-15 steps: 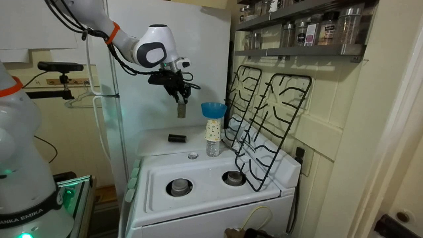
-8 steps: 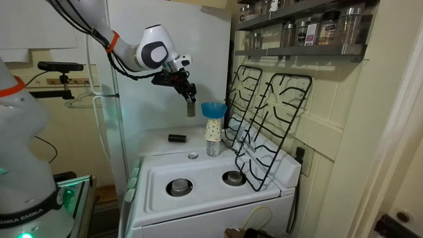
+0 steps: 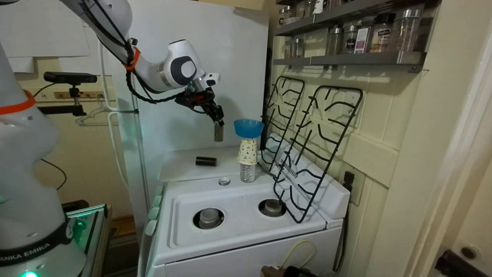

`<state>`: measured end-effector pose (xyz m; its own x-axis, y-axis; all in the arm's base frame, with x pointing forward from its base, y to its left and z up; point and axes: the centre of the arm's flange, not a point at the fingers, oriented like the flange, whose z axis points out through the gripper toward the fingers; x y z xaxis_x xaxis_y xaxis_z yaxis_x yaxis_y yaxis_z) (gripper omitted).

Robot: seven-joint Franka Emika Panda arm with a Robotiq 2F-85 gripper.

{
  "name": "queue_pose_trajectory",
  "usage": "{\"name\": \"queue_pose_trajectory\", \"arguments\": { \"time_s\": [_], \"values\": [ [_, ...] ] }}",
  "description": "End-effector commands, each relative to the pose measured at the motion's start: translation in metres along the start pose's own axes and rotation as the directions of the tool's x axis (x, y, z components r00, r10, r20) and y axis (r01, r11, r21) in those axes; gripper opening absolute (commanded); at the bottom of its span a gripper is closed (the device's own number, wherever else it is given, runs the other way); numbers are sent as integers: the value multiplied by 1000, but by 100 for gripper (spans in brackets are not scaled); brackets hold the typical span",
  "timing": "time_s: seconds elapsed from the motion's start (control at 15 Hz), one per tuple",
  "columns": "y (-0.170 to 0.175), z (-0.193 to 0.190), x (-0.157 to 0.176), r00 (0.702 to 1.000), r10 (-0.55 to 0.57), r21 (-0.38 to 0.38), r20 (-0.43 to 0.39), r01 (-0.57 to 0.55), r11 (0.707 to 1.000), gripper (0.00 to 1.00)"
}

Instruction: Move the glass jar to the left.

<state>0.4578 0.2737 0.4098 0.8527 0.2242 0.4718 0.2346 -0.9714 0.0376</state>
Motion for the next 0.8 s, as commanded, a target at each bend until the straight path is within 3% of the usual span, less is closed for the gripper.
{"name": "queue_pose_trajectory", "arguments": {
  "time_s": [0.0,0.07,0.33,0.4,0.73],
  "values": [
    [-1,6,0,1000,7,-6,3,-7,1000,22],
    [-1,11,-1,1000,12,-3,12,-12,1000,47],
    [0,11,-1,1000,12,-4,12,-12,1000,47],
    [0,10,-1,1000,11,-4,12,-11,1000,22],
    [-14,35,3,968,203,43,-150,-199,979,22]
  ]
}}
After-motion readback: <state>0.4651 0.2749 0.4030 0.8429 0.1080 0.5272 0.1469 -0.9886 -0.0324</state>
